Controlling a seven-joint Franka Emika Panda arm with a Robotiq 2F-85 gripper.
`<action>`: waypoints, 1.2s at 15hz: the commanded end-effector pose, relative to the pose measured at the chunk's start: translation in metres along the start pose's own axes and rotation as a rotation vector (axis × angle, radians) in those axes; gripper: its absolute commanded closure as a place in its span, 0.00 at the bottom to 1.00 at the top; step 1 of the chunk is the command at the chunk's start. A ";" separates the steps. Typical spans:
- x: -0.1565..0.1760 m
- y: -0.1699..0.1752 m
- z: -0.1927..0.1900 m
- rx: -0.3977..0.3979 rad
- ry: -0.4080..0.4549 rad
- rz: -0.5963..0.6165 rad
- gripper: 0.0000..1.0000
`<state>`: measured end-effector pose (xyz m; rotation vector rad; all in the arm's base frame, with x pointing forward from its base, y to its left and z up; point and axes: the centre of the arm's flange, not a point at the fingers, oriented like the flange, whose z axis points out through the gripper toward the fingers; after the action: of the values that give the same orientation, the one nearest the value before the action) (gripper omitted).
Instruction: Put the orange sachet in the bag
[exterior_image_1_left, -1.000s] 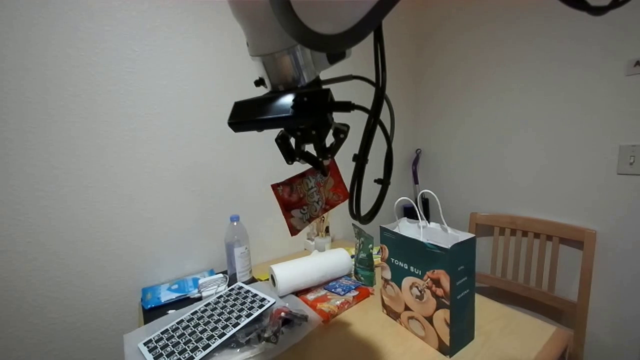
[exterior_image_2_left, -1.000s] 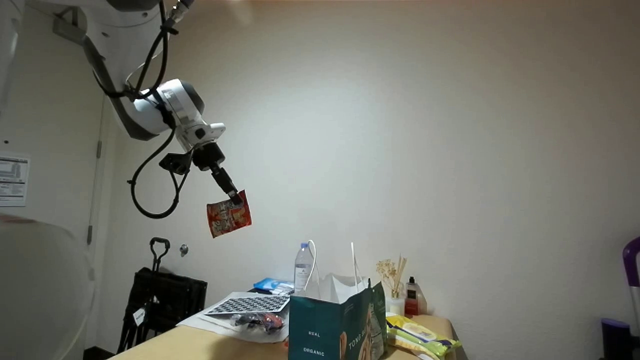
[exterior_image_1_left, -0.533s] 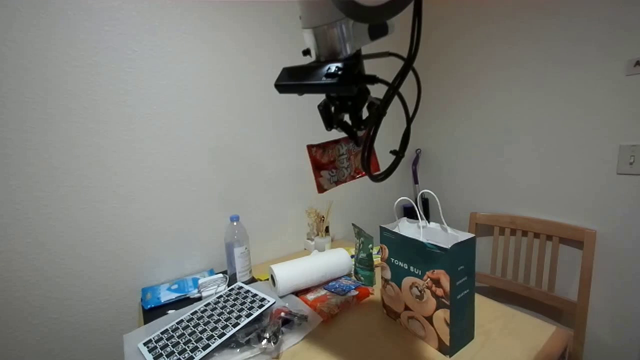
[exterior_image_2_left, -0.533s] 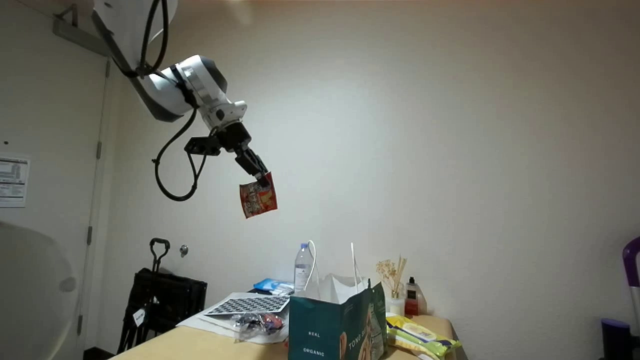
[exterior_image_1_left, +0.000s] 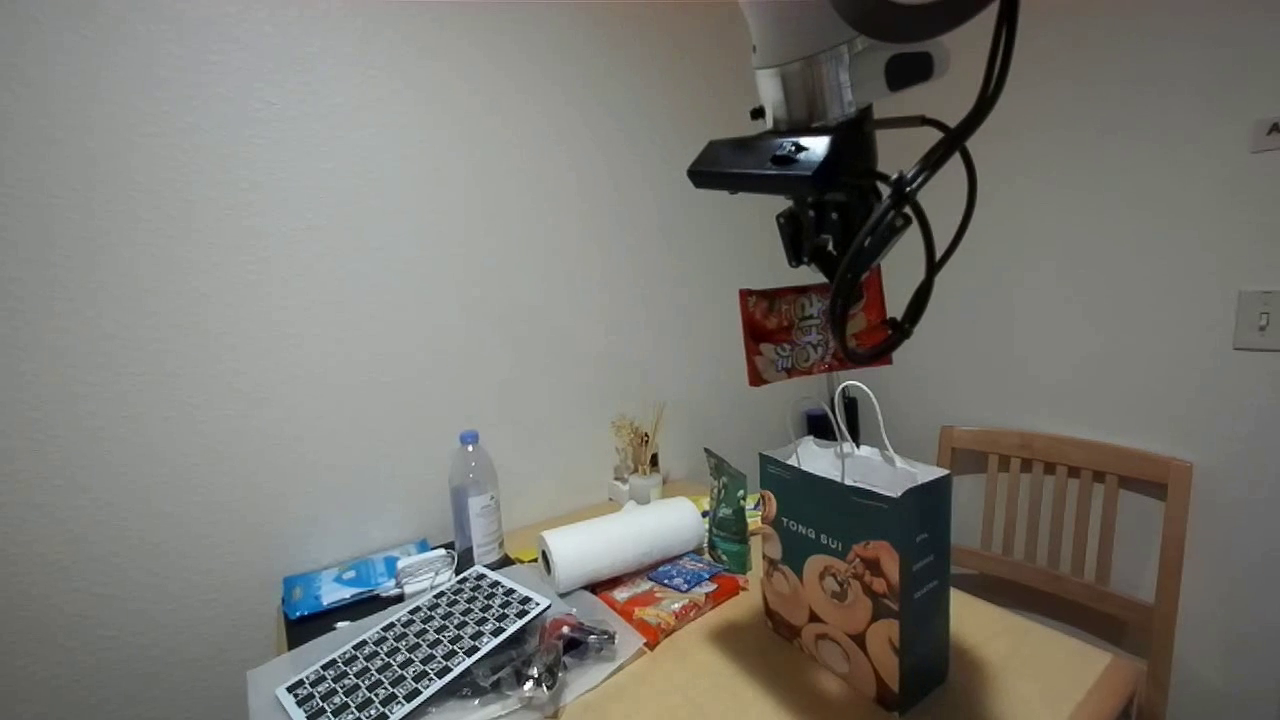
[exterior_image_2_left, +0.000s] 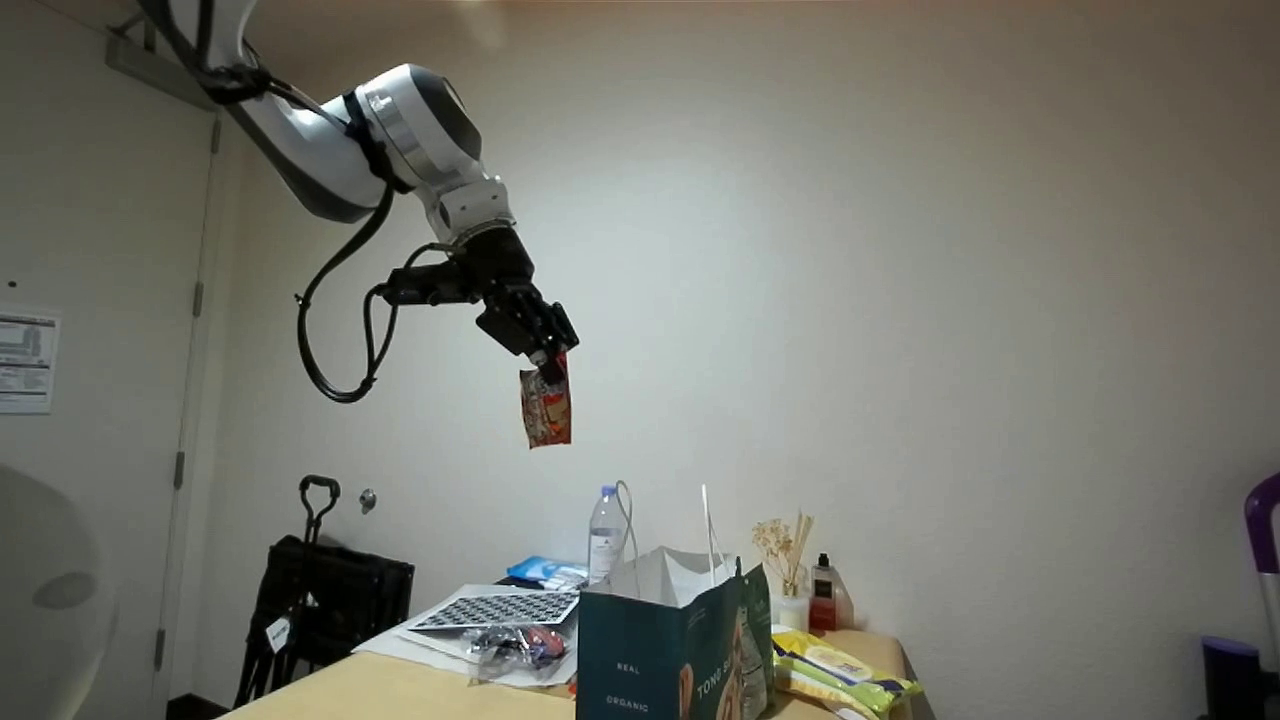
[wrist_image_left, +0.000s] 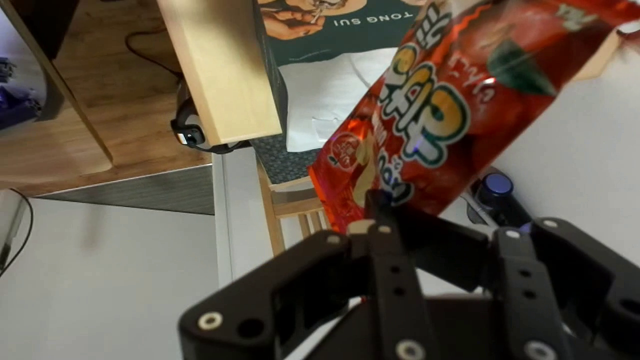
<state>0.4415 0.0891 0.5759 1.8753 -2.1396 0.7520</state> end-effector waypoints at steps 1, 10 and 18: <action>0.001 0.003 0.002 -0.002 0.001 0.007 0.97; 0.050 -0.030 0.050 -0.035 0.143 0.360 0.99; 0.052 -0.036 0.101 -0.179 0.186 0.458 0.72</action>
<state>0.4769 -0.0076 0.5277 1.2615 -2.4310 0.7760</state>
